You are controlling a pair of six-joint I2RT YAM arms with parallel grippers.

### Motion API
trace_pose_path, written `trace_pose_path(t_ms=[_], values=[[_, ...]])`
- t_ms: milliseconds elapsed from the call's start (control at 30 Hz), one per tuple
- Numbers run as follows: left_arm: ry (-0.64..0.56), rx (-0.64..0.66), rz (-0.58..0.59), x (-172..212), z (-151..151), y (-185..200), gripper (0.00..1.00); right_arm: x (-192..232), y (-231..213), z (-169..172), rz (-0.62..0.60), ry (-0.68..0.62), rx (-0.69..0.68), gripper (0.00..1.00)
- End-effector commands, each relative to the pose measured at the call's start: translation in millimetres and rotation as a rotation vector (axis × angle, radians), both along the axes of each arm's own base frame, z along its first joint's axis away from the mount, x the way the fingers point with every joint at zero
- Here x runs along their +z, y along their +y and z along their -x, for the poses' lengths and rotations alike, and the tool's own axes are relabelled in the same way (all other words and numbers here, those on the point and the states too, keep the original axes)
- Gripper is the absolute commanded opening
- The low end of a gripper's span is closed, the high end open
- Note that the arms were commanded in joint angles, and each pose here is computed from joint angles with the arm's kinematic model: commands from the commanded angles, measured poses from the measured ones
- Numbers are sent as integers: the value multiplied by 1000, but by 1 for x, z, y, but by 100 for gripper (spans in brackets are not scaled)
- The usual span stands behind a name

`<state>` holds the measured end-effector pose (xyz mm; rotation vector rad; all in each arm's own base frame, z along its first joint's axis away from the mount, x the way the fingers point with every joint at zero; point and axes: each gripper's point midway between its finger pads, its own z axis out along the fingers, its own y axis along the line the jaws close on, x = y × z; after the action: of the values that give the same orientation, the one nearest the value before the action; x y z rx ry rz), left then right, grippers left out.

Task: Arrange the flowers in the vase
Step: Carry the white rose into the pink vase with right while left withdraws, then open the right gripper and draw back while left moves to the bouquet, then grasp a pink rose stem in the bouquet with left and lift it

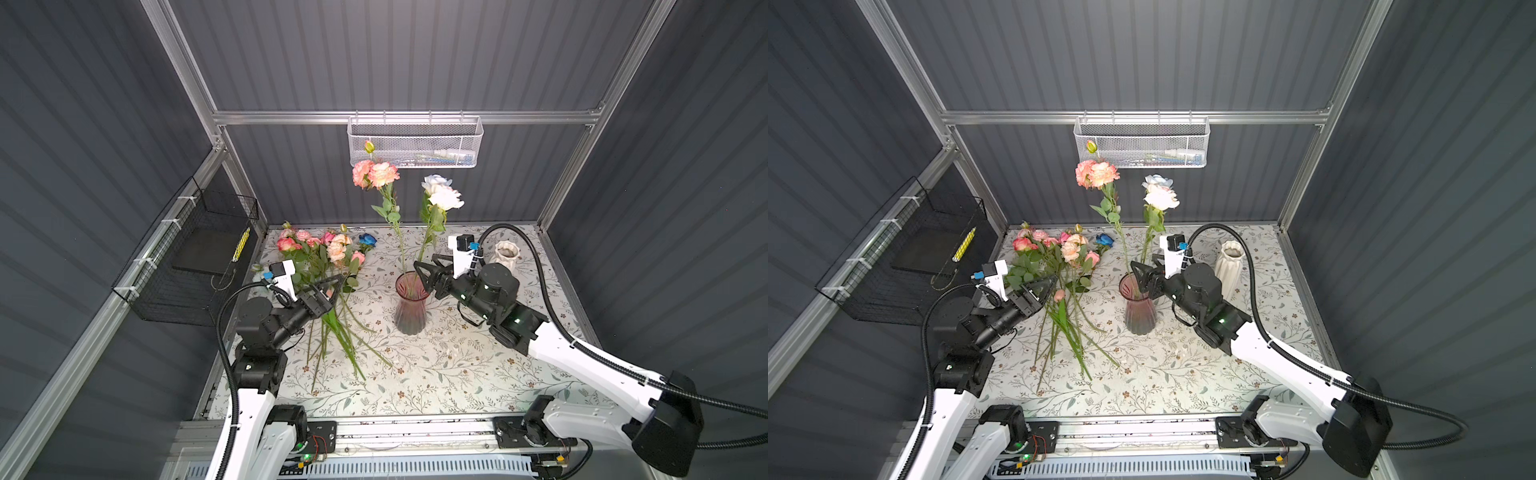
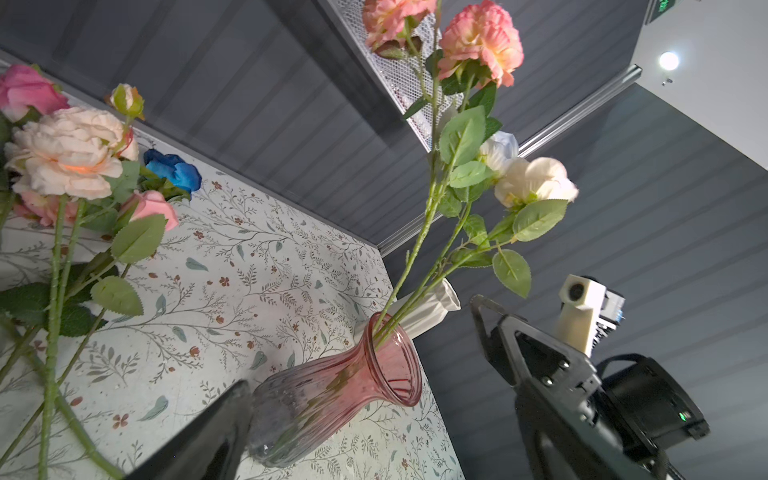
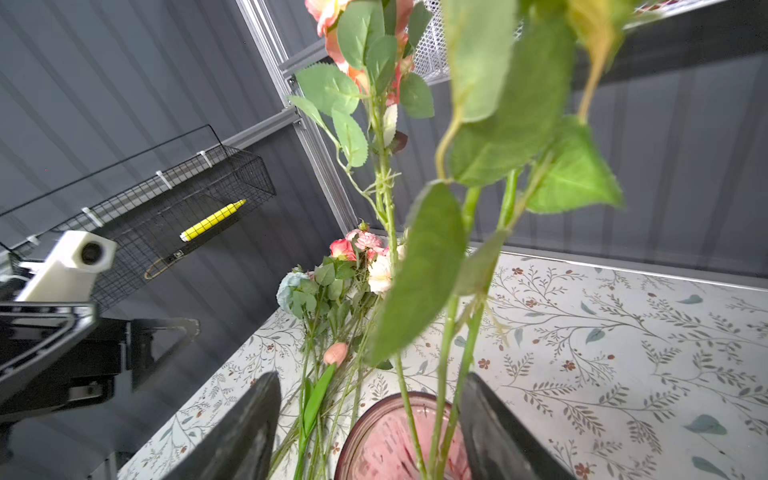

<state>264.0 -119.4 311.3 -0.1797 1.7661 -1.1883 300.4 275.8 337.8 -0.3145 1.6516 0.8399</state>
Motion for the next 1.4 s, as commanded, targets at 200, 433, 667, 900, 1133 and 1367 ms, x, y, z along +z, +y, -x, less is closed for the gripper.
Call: trace_pose_path(t_ms=[200, 433, 667, 900, 1133, 1367], values=[[294, 134, -131, -75, -16, 21, 85, -8, -29, 41, -111, 75, 39, 74], [488, 229, -258, -136, -29, 40, 61, -2, -52, 74, -158, 58, 71, 73], [550, 242, -389, -182, -57, 41, 45, 4, -65, 88, -163, 31, 74, 71], [674, 489, -577, -216, -56, 85, 32, 3, -71, 95, -165, 23, 73, 71], [710, 521, -594, -232, -66, 95, 27, 7, -80, 99, -161, -2, 52, 71], [712, 527, -614, -248, -80, 98, 30, 13, -86, 103, -155, -21, 46, 71]])
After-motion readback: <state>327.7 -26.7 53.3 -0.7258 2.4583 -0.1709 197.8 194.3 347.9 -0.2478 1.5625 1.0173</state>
